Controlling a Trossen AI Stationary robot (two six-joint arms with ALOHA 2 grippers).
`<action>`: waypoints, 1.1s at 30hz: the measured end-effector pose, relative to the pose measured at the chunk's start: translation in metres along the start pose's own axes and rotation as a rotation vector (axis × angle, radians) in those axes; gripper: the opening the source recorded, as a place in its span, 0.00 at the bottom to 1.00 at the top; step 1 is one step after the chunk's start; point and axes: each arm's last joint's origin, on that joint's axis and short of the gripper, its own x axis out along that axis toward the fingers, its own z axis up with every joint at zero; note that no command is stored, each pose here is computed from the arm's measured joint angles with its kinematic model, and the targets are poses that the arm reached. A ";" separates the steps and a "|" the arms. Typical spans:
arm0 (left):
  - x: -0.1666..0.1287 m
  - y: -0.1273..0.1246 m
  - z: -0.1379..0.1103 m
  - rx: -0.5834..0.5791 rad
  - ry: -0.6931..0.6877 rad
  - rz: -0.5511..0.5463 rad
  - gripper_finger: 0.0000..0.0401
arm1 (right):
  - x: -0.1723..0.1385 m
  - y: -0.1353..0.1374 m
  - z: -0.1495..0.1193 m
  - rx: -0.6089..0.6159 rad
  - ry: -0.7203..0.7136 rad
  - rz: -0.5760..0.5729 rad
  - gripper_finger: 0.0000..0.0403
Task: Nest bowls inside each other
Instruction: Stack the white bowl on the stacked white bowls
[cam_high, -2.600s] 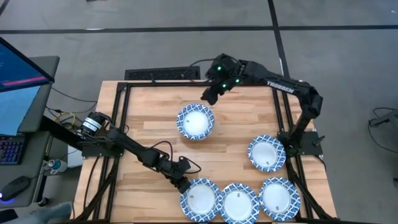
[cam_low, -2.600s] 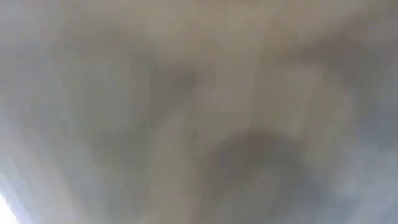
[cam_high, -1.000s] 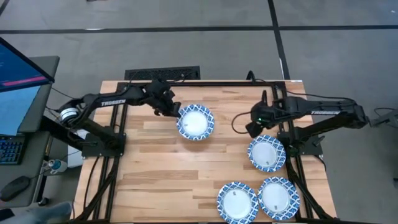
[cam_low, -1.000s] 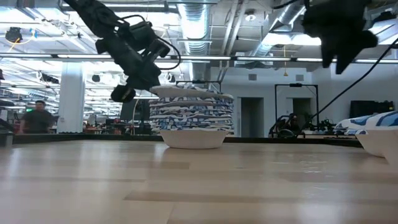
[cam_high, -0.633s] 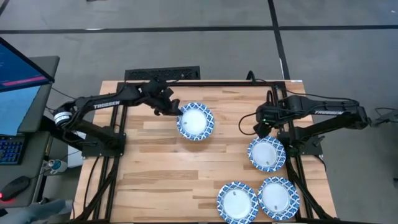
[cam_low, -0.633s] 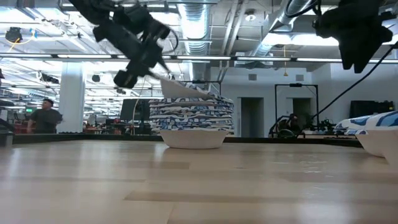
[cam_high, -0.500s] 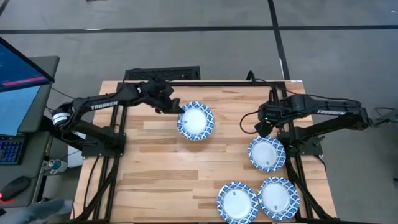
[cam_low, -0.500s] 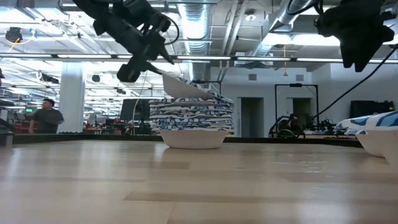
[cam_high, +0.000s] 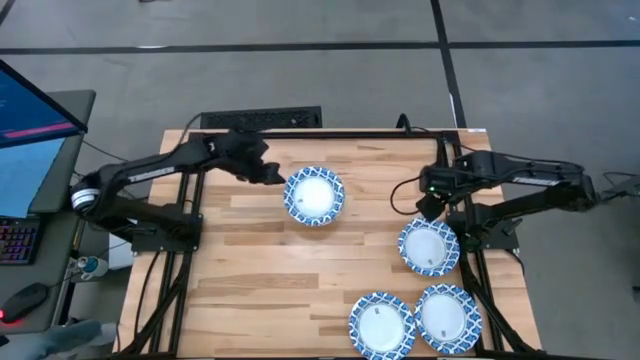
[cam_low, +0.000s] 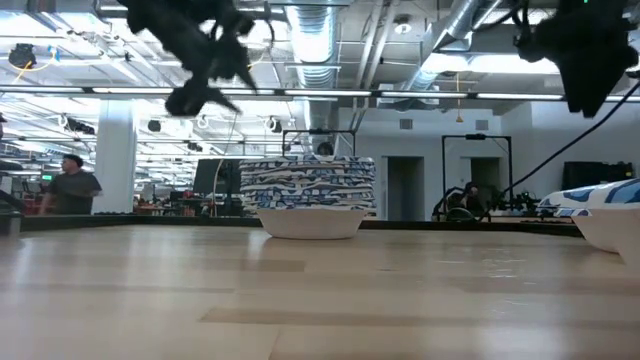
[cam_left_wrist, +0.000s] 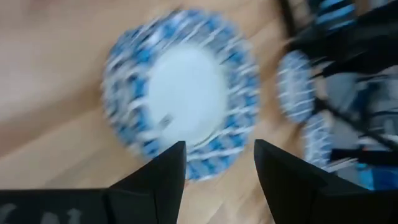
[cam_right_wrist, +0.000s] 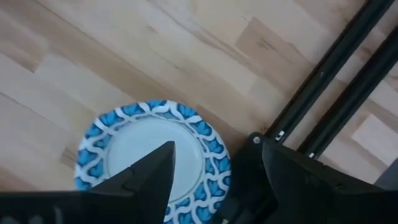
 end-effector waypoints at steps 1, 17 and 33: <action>-0.008 -0.004 0.000 0.017 -0.037 -0.029 0.45 | 0.004 -0.001 0.000 -0.015 0.012 0.002 0.66; -0.044 -0.073 -0.057 0.351 -0.211 -0.331 0.45 | 0.064 -0.022 0.006 -0.075 0.101 0.202 0.64; 0.010 -0.095 -0.099 0.449 -0.038 -0.321 0.45 | 0.103 0.004 0.026 0.197 0.538 0.242 0.63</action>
